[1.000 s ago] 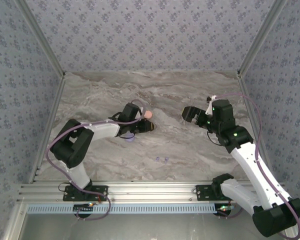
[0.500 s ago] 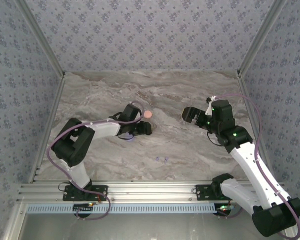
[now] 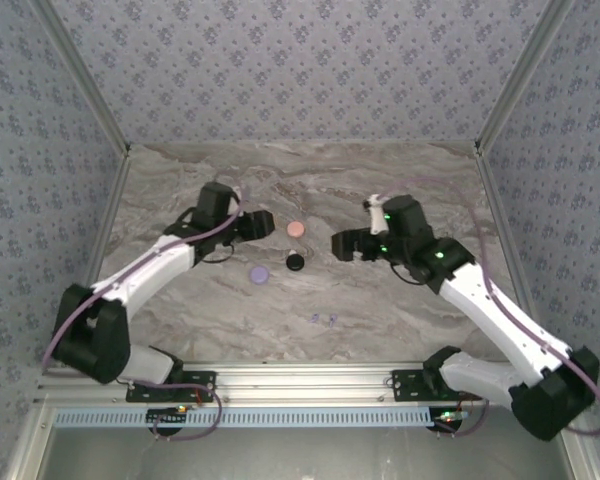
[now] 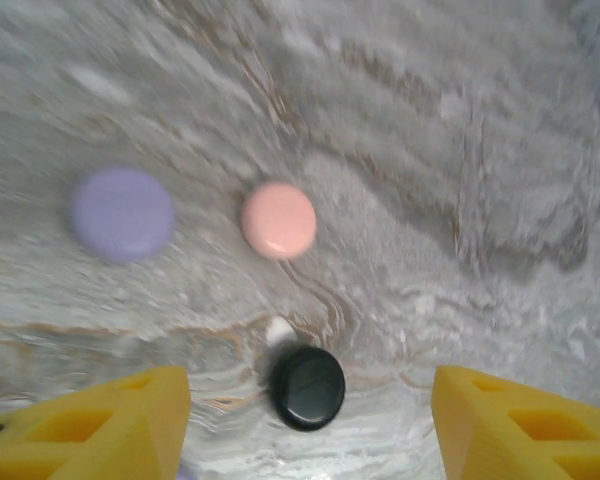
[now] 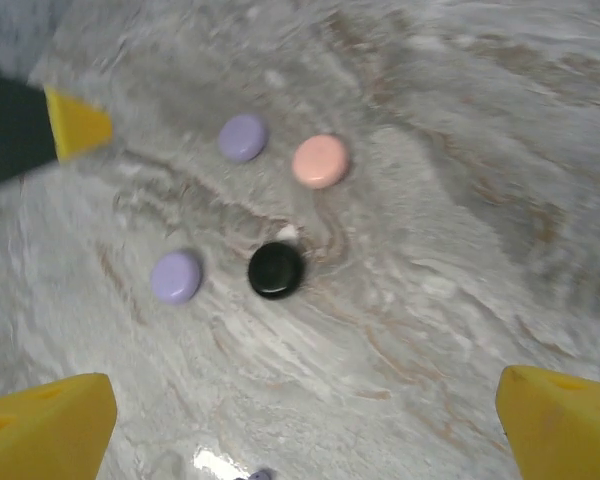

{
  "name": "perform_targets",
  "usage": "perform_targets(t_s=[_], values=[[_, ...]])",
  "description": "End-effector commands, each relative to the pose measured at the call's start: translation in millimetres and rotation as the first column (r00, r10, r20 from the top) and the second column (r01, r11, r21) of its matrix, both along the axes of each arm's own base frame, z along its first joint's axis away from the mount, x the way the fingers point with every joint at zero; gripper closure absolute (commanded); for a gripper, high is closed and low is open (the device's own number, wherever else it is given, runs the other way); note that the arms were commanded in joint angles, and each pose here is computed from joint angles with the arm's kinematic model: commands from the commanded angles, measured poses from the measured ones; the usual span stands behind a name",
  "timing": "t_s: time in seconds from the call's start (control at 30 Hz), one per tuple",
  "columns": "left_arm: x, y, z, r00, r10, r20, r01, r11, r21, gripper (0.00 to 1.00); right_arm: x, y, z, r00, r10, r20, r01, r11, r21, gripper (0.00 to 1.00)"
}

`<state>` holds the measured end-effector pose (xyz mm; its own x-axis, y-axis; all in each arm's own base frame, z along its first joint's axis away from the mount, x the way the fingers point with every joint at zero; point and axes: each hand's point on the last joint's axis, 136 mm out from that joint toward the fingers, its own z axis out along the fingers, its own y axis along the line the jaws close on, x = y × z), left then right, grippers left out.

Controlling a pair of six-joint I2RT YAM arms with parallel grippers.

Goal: Insert wireless bluetooth earbuds into charging case

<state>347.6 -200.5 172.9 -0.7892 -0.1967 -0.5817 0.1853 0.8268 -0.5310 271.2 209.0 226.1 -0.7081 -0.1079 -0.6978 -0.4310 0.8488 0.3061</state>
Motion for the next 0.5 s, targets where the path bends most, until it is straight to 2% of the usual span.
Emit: perform_targets(t_s=[0.0,0.1,0.2,0.3,0.47], values=[[-6.9,45.6,-3.1,0.995,0.097,-0.008,-0.097,0.995,0.032,0.31,2.8,26.0,-6.6,0.991,0.131,0.022,-0.125,0.977,-0.174,0.0],[-10.0,87.2,-5.3,0.976,0.217,-0.024,-0.217,0.976,0.013,0.24,3.1,62.5,-21.7,0.966,0.257,-0.027,-0.255,0.928,-0.272,0.0],[-15.4,122.6,-11.5,0.946,0.32,-0.056,-0.322,0.946,-0.032,0.21,6.4,98.5,-37.0,0.919,0.391,-0.052,-0.383,0.853,-0.355,0.0],[-22.0,147.9,-19.3,0.914,0.39,-0.108,-0.4,0.912,-0.088,0.19,9.1,132.8,-59.0,0.847,0.528,-0.06,-0.499,0.751,-0.432,0.0],[-35.4,164.3,-29.0,0.891,0.432,-0.14,-0.448,0.887,-0.114,0.19,5.6,185.9,-98.7,0.669,0.743,-0.02,-0.656,0.577,-0.487,0.0]])
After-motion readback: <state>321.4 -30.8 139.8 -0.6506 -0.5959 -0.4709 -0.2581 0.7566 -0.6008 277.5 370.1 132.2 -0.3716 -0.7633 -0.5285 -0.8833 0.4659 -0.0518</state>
